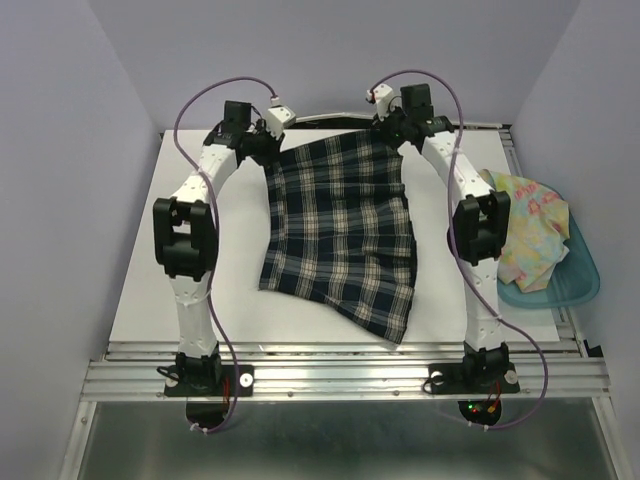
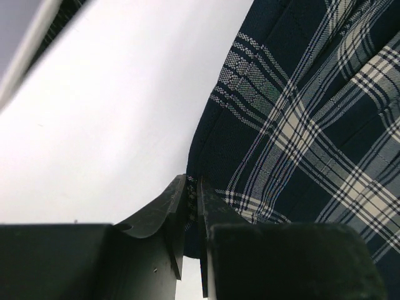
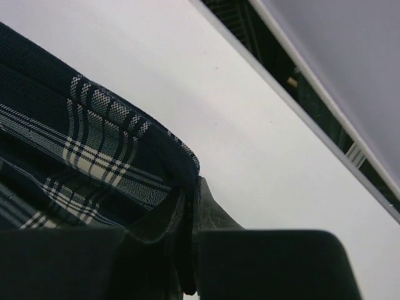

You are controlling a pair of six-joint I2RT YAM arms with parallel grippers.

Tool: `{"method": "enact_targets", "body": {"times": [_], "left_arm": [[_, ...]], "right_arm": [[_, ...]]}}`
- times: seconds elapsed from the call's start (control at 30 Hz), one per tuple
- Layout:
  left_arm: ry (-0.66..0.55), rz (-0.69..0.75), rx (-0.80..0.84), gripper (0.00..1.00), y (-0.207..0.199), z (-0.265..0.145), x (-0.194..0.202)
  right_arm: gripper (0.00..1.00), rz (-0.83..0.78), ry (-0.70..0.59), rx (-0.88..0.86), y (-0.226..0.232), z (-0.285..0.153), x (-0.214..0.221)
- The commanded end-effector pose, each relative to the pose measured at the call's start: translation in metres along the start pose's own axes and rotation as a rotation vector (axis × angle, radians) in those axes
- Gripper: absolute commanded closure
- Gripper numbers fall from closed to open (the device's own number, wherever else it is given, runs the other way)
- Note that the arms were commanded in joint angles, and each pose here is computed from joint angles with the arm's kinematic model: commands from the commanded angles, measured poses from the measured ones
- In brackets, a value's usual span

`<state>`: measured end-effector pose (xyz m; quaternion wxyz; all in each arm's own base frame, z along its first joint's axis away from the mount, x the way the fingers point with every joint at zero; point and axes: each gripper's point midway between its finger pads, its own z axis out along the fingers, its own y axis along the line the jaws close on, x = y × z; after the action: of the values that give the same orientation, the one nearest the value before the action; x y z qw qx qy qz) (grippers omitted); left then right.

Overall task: Fold and stack the skirts
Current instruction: Fold the skirt

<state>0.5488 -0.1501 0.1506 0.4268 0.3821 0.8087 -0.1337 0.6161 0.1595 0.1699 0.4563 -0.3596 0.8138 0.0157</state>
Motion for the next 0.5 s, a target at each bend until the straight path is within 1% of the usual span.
{"method": "enact_targets", "body": {"times": [0.0,0.07,0.1,0.13,0.17,0.2,0.23,0.27,0.3,0.33,0.37,0.4,0.43,0.47], "left_arm": [[-0.172,0.131,-0.196,1.00,0.032,-0.072,-0.073],[-0.199,0.177,-0.210,1.00,0.030,-0.083,-0.082],[-0.189,0.183,-0.199,1.00,0.024,-0.084,-0.074],[-0.216,0.214,-0.200,1.00,0.019,-0.099,-0.084],[-0.224,0.228,-0.193,1.00,0.013,-0.104,-0.085],[-0.231,0.240,-0.174,1.00,0.002,-0.114,-0.082],[-0.233,0.252,-0.165,1.00,-0.004,-0.118,-0.079],[-0.235,0.264,-0.155,1.00,-0.011,-0.123,-0.076],[-0.236,0.282,-0.150,1.00,-0.017,-0.127,-0.072],[-0.224,0.289,-0.134,1.00,-0.030,-0.132,-0.057],[-0.183,0.317,-0.106,1.00,-0.043,-0.125,-0.031],[-0.171,0.333,-0.105,1.00,-0.050,-0.126,-0.020],[-0.184,0.356,-0.134,1.00,-0.055,-0.139,-0.021],[-0.192,0.376,-0.141,1.00,-0.061,-0.140,-0.016]], "right_arm": [[0.99,-0.016,-0.276,0.243,-0.072,-0.105,-0.107],[0.99,-0.029,-0.286,0.219,-0.062,-0.120,-0.114],[0.99,-0.031,-0.261,0.199,-0.055,-0.119,-0.104],[0.99,-0.046,-0.283,0.192,-0.052,-0.140,-0.112],[0.99,-0.053,-0.282,0.176,-0.042,-0.145,-0.112],[0.99,-0.057,-0.268,0.158,-0.034,-0.155,-0.104],[0.99,-0.048,-0.232,0.126,-0.025,-0.145,-0.089],[0.99,-0.058,-0.243,0.106,-0.014,-0.161,-0.092],[0.99,-0.068,-0.230,0.073,-0.002,-0.164,-0.087],[0.99,-0.069,-0.203,0.028,0.017,-0.170,-0.073],[0.99,-0.069,-0.182,0.002,0.029,-0.172,-0.063],[0.99,-0.087,-0.170,-0.040,0.049,-0.173,-0.057],[0.99,-0.106,-0.150,-0.078,0.067,-0.173,-0.046],[0.99,-0.112,-0.104,-0.099,0.089,-0.174,-0.018]]}}
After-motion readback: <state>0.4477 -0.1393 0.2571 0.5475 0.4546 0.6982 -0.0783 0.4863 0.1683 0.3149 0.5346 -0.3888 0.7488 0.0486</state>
